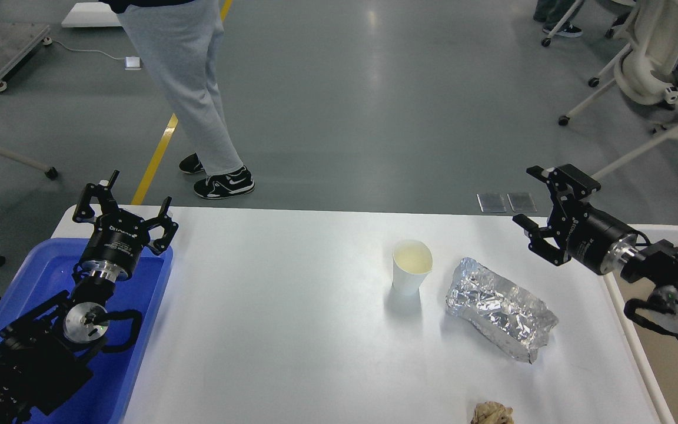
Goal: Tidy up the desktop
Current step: 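Reach the right gripper across the table toward the white paper cup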
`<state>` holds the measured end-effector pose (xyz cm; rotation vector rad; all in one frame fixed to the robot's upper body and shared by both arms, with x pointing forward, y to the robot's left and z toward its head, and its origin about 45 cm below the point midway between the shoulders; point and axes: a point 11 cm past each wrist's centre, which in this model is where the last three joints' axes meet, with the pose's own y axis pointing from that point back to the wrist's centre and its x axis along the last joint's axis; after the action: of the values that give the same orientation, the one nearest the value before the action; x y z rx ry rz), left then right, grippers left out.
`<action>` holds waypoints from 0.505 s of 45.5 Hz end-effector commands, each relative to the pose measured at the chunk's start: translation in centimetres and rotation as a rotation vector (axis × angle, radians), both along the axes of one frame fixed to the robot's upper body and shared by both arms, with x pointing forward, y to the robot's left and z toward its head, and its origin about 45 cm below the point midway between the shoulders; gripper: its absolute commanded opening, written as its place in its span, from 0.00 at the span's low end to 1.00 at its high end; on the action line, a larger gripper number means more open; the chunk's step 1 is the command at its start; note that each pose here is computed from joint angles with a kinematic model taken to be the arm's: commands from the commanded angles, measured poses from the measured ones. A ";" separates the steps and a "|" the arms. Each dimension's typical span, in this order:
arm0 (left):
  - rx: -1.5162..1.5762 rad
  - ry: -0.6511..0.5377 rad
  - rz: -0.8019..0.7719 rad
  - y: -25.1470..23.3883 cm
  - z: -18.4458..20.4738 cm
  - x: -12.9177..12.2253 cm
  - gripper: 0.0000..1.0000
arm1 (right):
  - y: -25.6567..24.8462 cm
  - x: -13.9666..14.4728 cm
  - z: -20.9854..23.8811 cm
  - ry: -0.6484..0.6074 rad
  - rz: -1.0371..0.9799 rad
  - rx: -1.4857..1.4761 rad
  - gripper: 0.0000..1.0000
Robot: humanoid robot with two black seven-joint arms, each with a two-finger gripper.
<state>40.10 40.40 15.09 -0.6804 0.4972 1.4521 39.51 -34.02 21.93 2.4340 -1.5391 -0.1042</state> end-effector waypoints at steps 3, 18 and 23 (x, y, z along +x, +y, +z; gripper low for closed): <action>0.000 0.000 0.000 0.0 0.0 0.0 1.00 | 3.8 -0.7 2.1 -0.065 0.267 -0.471 0.99; 0.000 0.000 0.000 0.0 0.0 0.0 1.00 | 8.5 0.6 4.1 -0.128 0.488 -0.676 0.99; 0.000 0.000 0.000 0.0 0.0 0.0 1.00 | 9.5 0.6 2.6 -0.110 0.592 -0.841 0.99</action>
<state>40.11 40.40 15.09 -0.6804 0.4974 1.4520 39.82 -26.82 25.07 2.2302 -0.8821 0.4766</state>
